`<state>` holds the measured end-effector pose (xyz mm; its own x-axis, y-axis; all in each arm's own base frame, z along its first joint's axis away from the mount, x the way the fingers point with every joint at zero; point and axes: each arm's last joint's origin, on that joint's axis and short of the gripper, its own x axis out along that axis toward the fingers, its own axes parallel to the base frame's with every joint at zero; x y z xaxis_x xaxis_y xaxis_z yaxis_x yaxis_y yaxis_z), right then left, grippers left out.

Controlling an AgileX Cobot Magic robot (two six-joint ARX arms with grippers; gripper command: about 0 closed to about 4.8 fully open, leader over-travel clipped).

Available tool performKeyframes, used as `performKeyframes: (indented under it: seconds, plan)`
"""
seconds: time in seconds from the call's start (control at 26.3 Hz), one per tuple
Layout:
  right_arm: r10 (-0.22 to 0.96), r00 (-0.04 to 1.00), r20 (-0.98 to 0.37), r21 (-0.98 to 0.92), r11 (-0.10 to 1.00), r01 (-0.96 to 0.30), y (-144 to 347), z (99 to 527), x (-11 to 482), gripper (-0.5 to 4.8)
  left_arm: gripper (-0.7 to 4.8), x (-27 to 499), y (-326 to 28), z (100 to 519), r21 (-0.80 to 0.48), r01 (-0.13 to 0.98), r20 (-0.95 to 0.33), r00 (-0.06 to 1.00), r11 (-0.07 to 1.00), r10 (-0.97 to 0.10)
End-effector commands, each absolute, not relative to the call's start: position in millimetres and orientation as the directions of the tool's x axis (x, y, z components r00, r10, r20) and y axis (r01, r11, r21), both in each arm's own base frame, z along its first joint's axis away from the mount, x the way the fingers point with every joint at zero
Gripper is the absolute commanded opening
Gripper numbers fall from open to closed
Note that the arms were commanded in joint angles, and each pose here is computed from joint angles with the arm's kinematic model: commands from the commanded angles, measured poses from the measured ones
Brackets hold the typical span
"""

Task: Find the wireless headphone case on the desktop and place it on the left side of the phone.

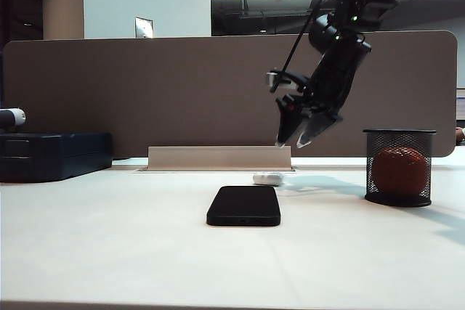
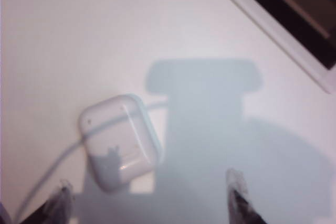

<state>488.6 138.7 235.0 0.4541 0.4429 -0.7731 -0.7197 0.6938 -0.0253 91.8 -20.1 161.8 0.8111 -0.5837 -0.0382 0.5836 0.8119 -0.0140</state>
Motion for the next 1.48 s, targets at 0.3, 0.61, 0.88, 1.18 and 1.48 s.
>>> performKeyframes:
  seconds: [0.3,0.61,0.88,1.18,1.48]
  plan:
    - [0.517,0.424,-0.744,0.004,0.638,-0.770,164.6,212.4,494.0,4.01,-0.05,91.6,-20.4,160.8,-0.015,0.589,-0.051,0.807,0.808,-0.589]
    - [0.514,0.431,-0.742,-0.002,0.641,-0.768,167.6,202.1,498.2,4.01,-0.05,91.6,-20.4,160.0,-0.019,0.589,-0.058,0.806,0.808,-0.589]
    - [0.513,0.426,-0.745,0.001,0.640,-0.769,169.4,192.8,500.6,4.00,-0.05,91.6,-20.4,160.0,-0.019,0.588,-0.058,0.807,0.808,-0.588]
    - [0.504,0.400,-0.766,0.021,0.641,-0.768,170.0,176.7,502.6,3.65,-0.05,91.6,-20.4,160.0,-0.019,0.588,-0.058,0.807,0.808,-0.588]
    - [0.492,0.389,-0.779,0.027,0.647,-0.762,170.1,167.2,503.8,3.42,-0.05,91.6,-20.3,160.1,-0.019,0.588,-0.058,0.807,0.809,-0.588]
